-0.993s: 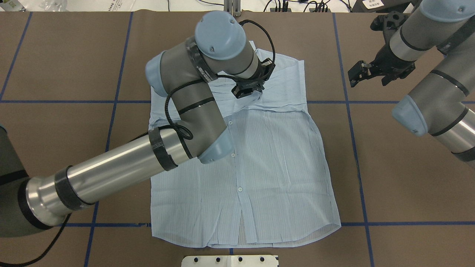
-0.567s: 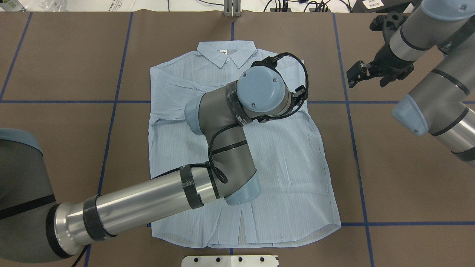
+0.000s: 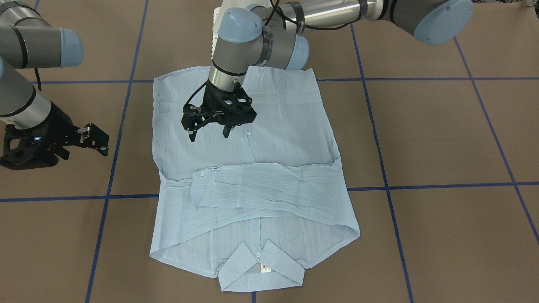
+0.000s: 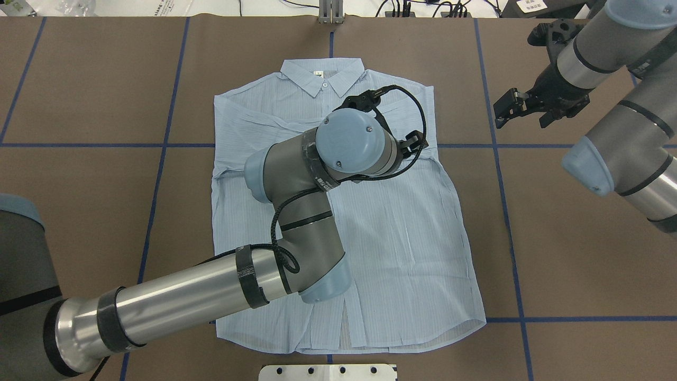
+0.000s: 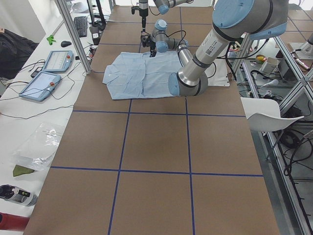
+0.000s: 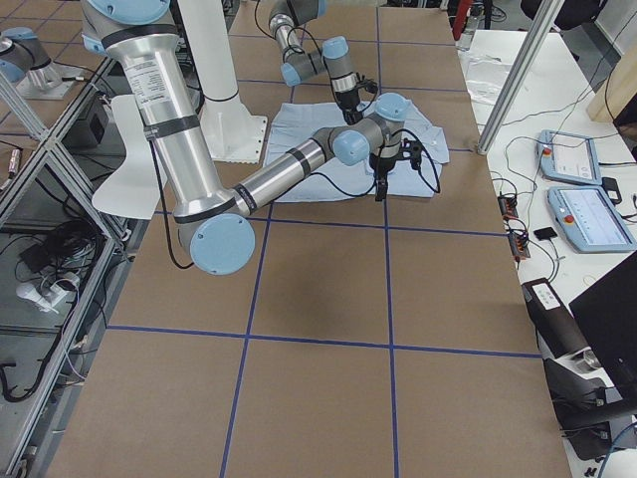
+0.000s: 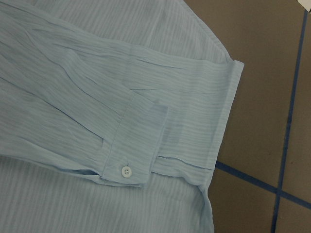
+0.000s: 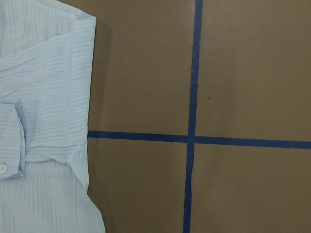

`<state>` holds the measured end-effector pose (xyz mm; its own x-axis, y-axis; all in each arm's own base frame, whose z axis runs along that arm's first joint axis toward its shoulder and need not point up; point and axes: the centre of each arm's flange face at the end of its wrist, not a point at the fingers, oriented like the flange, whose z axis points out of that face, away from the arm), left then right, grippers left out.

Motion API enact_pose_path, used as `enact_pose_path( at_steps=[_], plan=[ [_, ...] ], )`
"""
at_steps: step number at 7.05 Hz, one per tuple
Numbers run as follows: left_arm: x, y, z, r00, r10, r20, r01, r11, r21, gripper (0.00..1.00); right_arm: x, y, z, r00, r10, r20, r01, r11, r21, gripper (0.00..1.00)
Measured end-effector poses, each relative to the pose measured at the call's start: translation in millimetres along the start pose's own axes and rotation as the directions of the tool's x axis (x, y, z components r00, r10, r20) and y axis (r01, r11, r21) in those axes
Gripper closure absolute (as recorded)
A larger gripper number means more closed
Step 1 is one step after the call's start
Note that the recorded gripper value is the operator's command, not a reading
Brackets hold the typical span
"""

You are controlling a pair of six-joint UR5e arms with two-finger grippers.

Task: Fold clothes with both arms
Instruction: 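Move both grippers to the hem corners nearest the robot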

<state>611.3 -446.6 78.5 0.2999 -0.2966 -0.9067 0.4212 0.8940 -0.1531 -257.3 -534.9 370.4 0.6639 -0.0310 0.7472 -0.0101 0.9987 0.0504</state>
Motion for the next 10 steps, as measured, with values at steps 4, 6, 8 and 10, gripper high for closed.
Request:
enact_pose_path(
  at_steps=[4, 6, 8, 10],
  plan=[
    [-96, -15, -55, 0.993, 0.102, 0.052, -0.102, 0.995, 0.010, 0.01, -43, 89, 11, 0.999, 0.040, 0.026, -0.040, 0.999, 0.001, 0.00],
    [-118, -17, -92, 0.986, 0.149, 0.071, -0.150, 0.989, 0.010, 0.01, -55, 155, 58, 0.999, 0.025, 0.031, -0.025, 1.000, -0.010, 0.00],
    [-119, -18, -119, 0.981, 0.174, 0.085, -0.176, 0.984, 0.014, 0.01, -52, 212, 96, 0.998, 0.045, 0.051, -0.044, 0.999, -0.032, 0.00],
    [-121, -19, -124, 0.980, 0.177, 0.090, -0.179, 0.984, 0.014, 0.01, -60, 247, 123, 0.998, 0.062, 0.030, -0.060, 0.996, -0.068, 0.04]
  ],
)
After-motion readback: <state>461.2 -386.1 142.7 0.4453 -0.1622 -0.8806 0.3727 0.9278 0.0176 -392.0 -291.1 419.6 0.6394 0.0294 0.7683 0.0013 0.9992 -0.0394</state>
